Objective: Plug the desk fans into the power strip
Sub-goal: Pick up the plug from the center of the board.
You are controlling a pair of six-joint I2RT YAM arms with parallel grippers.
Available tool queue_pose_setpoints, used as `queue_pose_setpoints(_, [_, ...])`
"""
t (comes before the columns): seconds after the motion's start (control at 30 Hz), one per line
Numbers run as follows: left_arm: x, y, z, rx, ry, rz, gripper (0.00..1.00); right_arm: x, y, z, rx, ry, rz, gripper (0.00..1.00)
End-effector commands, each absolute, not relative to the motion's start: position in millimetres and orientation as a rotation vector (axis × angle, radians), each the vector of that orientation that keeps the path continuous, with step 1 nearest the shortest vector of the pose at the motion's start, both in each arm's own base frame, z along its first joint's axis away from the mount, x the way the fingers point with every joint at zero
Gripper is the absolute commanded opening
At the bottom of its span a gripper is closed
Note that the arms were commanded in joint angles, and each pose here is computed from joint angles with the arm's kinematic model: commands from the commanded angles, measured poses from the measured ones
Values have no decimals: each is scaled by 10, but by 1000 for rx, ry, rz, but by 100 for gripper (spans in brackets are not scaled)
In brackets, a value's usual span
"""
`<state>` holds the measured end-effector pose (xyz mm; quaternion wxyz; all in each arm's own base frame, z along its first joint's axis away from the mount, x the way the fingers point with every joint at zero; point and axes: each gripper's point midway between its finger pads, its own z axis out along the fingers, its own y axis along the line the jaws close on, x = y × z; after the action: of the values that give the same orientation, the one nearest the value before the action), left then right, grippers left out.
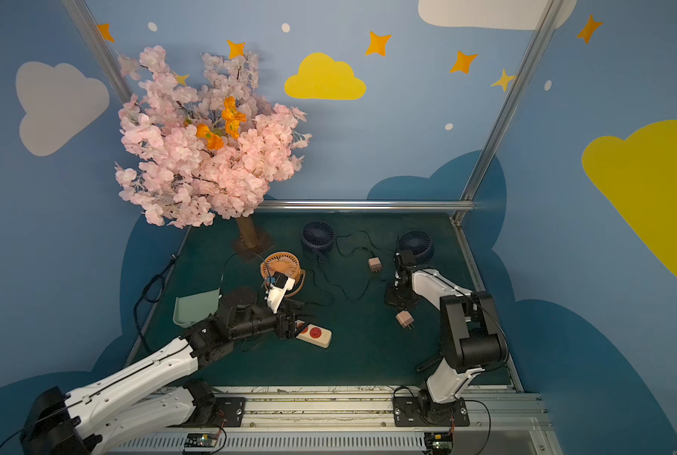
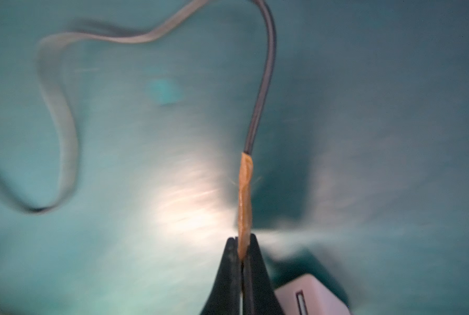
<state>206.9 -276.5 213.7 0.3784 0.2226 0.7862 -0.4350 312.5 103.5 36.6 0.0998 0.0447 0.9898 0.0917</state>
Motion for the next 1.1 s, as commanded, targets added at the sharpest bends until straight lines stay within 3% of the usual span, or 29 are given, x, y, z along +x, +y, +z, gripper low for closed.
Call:
queue_pose_setpoints(0.0, [2120, -2873, 2267, 569, 1940, -1157, 79, 3172, 1498, 860, 119, 2786, 474, 0])
queue_pose_setpoints(0.5, [2334, -3069, 2301, 662, 1753, -982, 87, 2877, 2706, 2357, 89, 2359, 872, 0])
queue_pose_setpoints(0.83, [2530, -2988, 2066, 610, 1794, -675, 88, 2725, 3103, 2756, 163, 2238, 1045, 0])
queue_pose_setpoints(1.07, [2563, -2938, 1991, 613, 1798, -611, 88, 2696, 3179, 2788, 171, 2229, 1094, 0])
